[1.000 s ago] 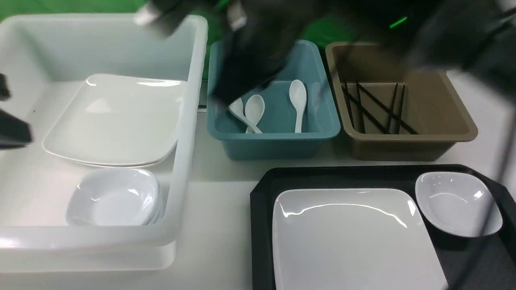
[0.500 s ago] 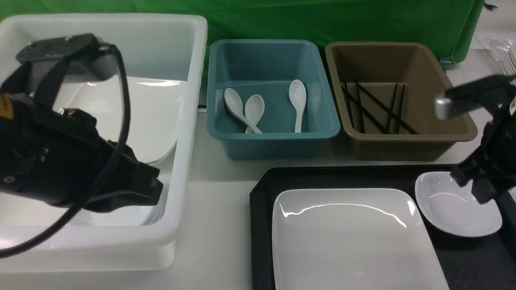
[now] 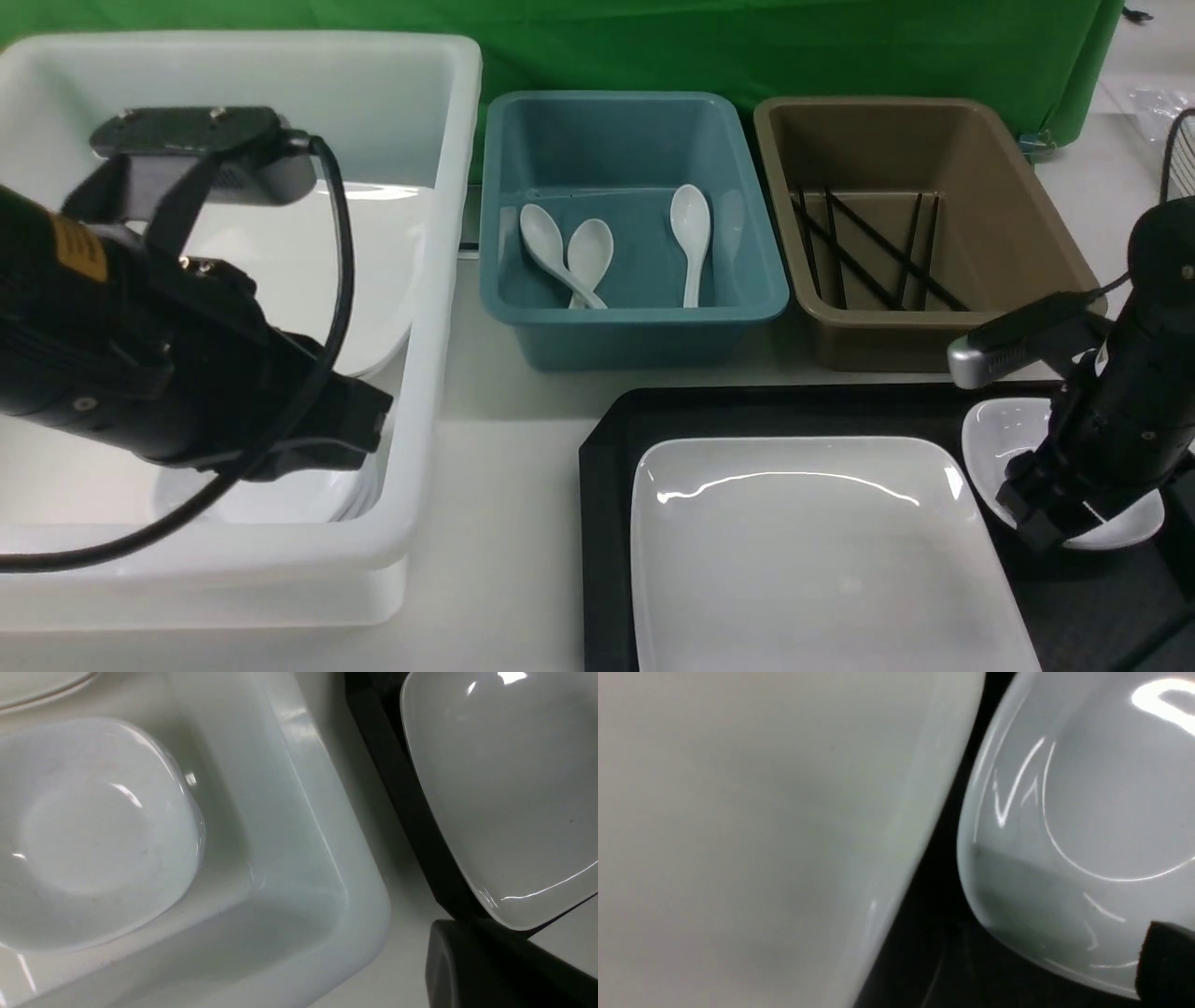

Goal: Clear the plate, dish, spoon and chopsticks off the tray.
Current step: Use the right arm to grab a small plate from the dinner plate

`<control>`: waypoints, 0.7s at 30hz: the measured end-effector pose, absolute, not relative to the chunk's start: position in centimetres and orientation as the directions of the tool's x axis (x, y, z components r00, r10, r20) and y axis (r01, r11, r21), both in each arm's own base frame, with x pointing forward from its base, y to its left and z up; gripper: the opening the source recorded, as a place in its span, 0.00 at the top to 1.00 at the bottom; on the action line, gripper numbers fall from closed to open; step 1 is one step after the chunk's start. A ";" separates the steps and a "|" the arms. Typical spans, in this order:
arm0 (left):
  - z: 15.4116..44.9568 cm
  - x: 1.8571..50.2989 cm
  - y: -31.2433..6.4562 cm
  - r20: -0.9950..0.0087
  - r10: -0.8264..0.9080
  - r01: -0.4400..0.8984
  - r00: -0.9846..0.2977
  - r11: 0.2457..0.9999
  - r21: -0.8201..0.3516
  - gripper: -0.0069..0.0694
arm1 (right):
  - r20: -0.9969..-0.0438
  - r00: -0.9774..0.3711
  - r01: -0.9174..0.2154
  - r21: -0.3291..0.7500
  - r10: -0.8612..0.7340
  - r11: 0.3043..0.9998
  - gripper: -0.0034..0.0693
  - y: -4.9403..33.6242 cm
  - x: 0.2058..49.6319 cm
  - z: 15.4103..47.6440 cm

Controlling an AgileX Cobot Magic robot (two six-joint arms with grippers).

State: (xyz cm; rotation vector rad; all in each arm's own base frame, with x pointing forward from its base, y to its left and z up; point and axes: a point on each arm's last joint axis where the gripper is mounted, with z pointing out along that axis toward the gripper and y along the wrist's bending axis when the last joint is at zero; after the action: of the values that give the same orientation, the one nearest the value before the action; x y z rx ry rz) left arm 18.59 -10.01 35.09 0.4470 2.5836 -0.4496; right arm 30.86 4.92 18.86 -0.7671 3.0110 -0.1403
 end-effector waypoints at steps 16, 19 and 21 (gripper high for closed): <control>35.2 18.8 -10.0 -0.524 0.223 0.387 -0.822 0.894 -0.225 0.90 | 0.031 -0.840 -0.540 -0.124 -0.541 0.832 0.36 5.2 31.6 16.6; 35.2 18.8 -10.0 -0.525 0.223 0.387 -0.822 0.894 -0.225 0.90 | 0.014 -0.840 -0.539 -0.128 -0.542 0.832 0.62 5.4 31.7 16.7; 35.2 18.8 -10.0 -0.526 0.222 0.387 -0.821 0.894 -0.225 0.90 | 0.018 -0.841 -0.538 -0.130 -0.540 0.833 0.71 5.5 31.8 17.1</control>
State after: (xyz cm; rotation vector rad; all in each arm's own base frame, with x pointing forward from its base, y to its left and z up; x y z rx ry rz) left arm 18.82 -10.02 35.20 0.4405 2.5573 -0.4436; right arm 31.80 5.47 17.07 -0.8793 2.9891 -0.2032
